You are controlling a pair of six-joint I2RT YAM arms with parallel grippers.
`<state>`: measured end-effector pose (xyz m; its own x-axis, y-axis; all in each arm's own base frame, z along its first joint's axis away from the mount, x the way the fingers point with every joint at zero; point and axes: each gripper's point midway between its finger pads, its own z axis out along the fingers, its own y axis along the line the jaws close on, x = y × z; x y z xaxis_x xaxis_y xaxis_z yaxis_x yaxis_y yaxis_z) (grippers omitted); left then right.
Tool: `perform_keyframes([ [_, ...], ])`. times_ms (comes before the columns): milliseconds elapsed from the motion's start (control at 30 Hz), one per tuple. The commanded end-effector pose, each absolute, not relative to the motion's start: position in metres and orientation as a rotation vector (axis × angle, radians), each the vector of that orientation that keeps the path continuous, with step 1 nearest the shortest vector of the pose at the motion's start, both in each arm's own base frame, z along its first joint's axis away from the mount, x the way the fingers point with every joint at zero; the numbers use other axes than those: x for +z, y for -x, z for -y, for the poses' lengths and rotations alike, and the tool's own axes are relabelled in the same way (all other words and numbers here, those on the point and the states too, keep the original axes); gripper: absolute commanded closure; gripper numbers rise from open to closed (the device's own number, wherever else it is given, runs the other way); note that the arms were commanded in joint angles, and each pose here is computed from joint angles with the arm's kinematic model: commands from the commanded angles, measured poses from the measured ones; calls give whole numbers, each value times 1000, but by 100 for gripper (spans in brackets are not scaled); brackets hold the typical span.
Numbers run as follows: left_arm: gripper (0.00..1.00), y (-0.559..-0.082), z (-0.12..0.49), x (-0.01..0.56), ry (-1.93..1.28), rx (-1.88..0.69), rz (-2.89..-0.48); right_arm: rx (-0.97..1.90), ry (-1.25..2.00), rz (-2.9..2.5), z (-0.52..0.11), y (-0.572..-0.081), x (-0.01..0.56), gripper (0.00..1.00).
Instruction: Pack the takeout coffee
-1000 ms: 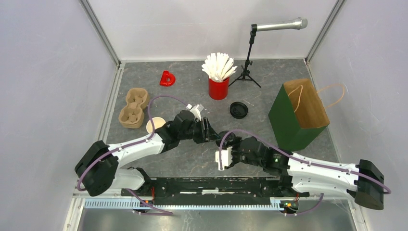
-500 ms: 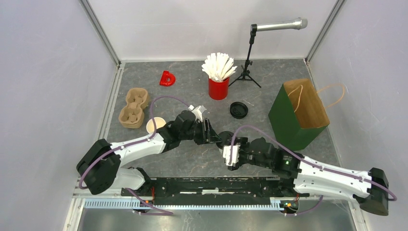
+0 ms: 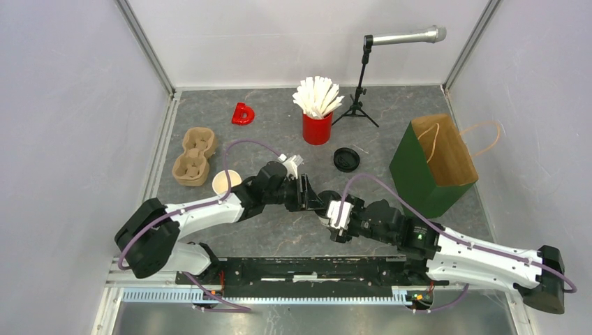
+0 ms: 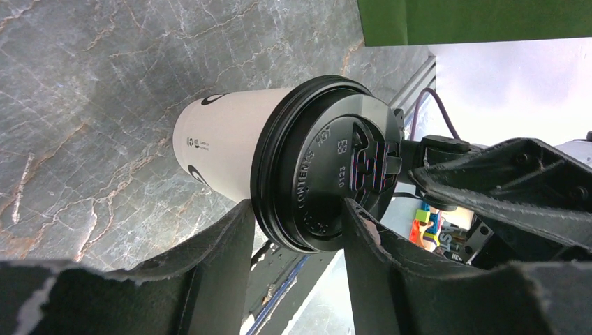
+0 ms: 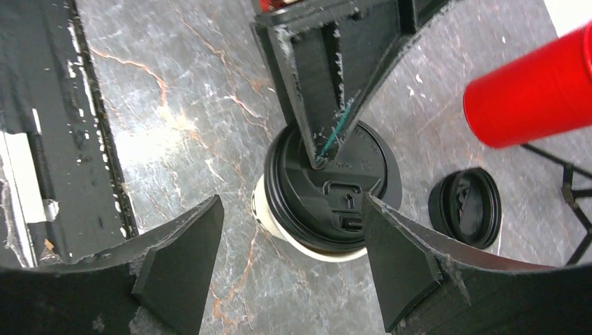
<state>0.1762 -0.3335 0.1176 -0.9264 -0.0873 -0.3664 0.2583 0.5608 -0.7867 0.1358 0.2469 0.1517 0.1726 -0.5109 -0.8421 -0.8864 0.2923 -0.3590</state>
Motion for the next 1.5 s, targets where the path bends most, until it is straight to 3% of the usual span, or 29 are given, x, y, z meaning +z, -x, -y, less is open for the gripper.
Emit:
perform_keyframes([
  [0,44,-181,349,138,-240,-1370,-2348,439,1182,-1530,-247,-149,188,21],
  [267,44,-181,349,139,-254,-1361,-2344,471,478,-1804,-209,-178,211,25],
  [500,43,-182,351,139,-254,-1357,-2341,399,272,-1911,-199,-189,199,23],
  [633,43,-182,351,139,-254,-1355,-2342,384,236,-1925,-199,-195,196,17],
  [1033,43,-181,353,136,-260,-1348,-2351,488,212,-2020,-204,-198,149,20],
  [1467,41,-183,349,136,-253,-1316,-2354,533,228,-2061,-206,-192,130,37],
])
